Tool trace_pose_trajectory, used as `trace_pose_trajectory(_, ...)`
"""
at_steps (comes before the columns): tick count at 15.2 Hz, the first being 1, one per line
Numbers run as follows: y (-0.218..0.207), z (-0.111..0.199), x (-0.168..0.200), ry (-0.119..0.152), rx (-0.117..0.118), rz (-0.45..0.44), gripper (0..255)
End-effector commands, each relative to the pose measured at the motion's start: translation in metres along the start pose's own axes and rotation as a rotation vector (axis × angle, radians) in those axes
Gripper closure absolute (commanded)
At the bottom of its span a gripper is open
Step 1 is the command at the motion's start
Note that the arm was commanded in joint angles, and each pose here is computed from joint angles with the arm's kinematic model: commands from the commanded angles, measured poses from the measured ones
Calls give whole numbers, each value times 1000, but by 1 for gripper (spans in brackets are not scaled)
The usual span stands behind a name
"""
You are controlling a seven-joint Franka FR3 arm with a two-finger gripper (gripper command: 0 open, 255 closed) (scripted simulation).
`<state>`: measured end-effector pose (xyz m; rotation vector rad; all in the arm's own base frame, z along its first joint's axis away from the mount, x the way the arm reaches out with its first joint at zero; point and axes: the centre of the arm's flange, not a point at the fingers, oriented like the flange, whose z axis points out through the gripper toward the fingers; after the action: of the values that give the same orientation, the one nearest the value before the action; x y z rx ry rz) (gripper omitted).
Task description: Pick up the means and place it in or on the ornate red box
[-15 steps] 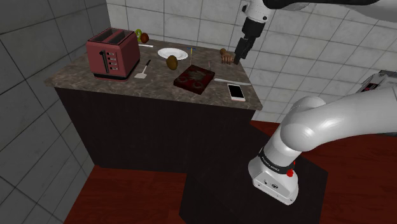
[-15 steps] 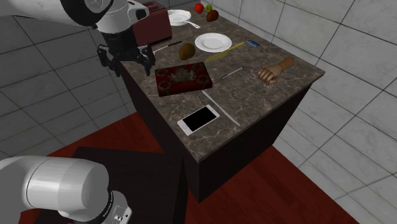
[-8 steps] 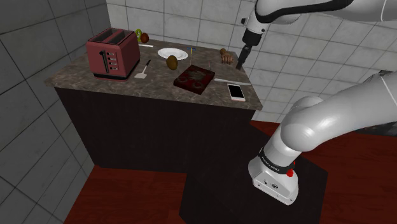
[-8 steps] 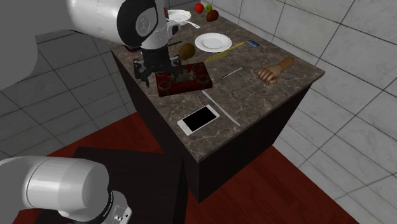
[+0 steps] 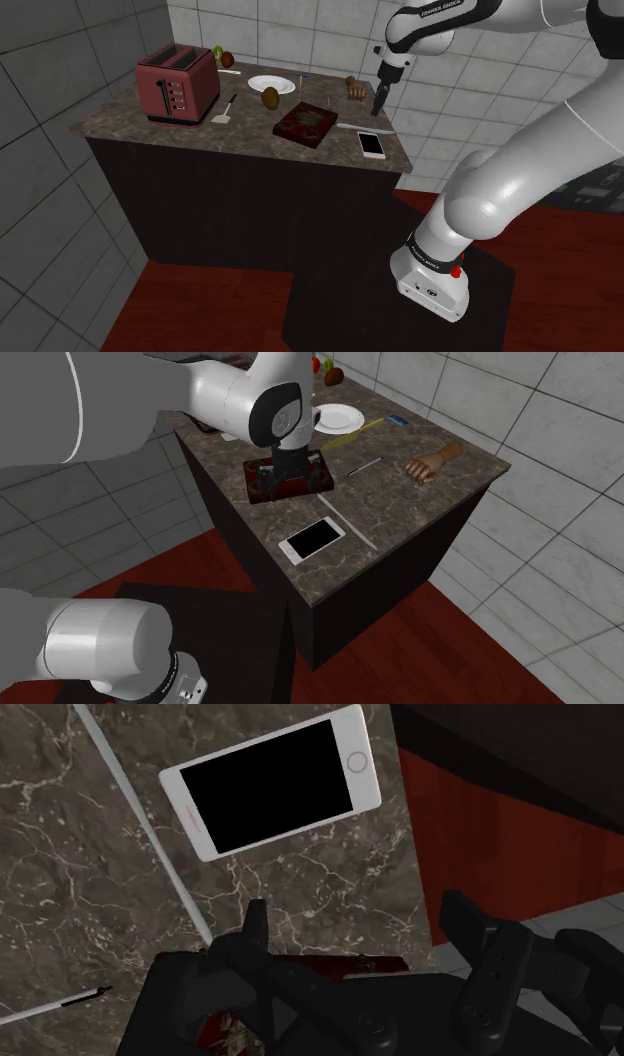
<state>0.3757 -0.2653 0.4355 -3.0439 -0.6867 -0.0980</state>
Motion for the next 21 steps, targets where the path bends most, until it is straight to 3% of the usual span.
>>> trace_pose_trajectory(1,23,17,0,-3,-1,-45,0)
trace_pose_trajectory(13,153,104,19,-14,8,-281,0)
trace_pose_trajectory(21,152,144,19,-14,8,-281,0)
